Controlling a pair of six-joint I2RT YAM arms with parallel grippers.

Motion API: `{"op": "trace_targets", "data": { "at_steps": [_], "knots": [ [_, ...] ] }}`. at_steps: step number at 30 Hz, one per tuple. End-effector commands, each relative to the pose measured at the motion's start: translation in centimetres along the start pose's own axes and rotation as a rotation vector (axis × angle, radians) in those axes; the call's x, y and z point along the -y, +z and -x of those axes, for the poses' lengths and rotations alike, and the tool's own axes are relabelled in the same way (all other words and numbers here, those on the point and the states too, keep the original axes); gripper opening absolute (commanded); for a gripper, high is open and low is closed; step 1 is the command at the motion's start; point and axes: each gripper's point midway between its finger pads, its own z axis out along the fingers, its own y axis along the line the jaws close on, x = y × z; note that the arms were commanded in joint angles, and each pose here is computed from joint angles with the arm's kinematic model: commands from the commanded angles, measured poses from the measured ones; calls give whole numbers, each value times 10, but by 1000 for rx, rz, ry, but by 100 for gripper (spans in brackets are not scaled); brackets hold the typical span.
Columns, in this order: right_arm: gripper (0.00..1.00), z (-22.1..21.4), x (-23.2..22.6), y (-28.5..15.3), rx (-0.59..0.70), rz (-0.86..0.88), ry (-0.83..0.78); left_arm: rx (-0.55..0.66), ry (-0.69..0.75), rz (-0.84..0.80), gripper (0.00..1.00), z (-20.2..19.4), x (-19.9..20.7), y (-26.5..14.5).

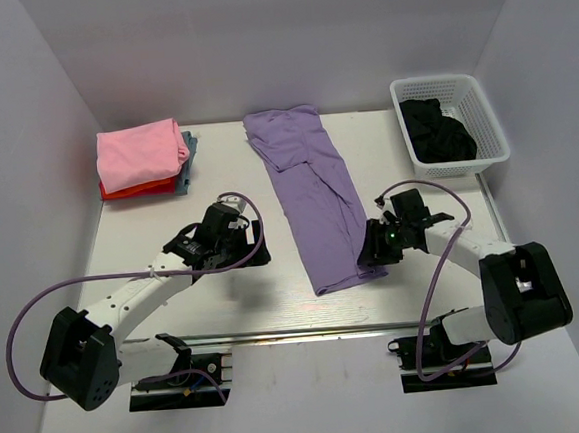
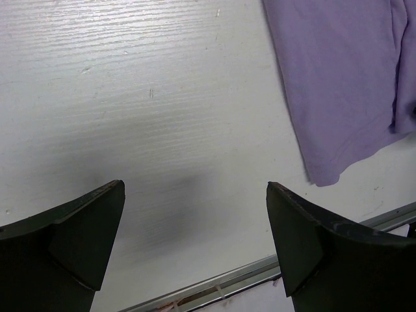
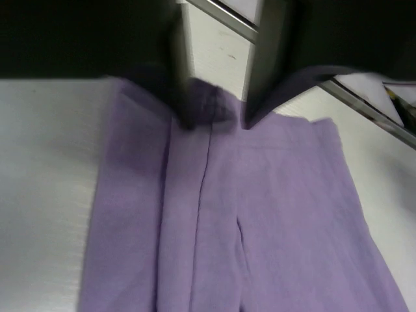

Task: Fold and stack the t-shirts
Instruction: Rotate the tshirt 90 degrees

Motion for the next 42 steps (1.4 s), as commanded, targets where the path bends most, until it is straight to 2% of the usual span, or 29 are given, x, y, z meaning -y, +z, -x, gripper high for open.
{"op": "trace_targets", "data": {
  "at_steps": [1,3,4,6,18,19,20,22,26,35,36,37,40,41,42],
  "knots": [
    [35,11,-9,1,29,37,-26,11,-7,-5,100,1,0,-4],
    [21,13,-12,-1,35,43,-33,11,-7,-5,100,1,0,-4],
    [11,13,-12,-3,33,36,-38,11,-7,-5,100,1,0,-4],
    [0,16,-11,-8,55,5,-57,11,-7,-5,100,1,0,-4],
    [0,4,-8,-13,19,-74,-129,1,-7,-20,100,-1,3,2],
    [11,4,-6,-13,17,-85,-127,-4,-7,-28,100,-2,4,2],
    [33,7,-1,-15,29,-115,-126,-4,-7,-28,100,-2,4,2],
    [33,7,1,-16,38,-130,-116,4,-7,-33,100,0,5,2],
    [48,8,-1,-15,50,-116,-117,-19,-7,-32,100,-5,5,6],
    [51,13,4,-4,42,-127,-119,-39,-8,-43,100,-6,8,11],
    [46,15,3,-3,45,-122,-121,-32,-8,-48,100,-4,9,11],
    [30,16,0,-2,47,-103,-124,-31,-8,-48,100,-4,9,12],
    [5,19,-6,-3,48,-80,-140,-36,-8,-56,100,-5,10,11],
    [0,20,-8,-4,51,-76,-152,-44,-8,-51,100,-7,9,13],
    [0,22,-8,-6,53,-79,-157,-44,-8,-51,100,-7,9,13]
  ]
}}
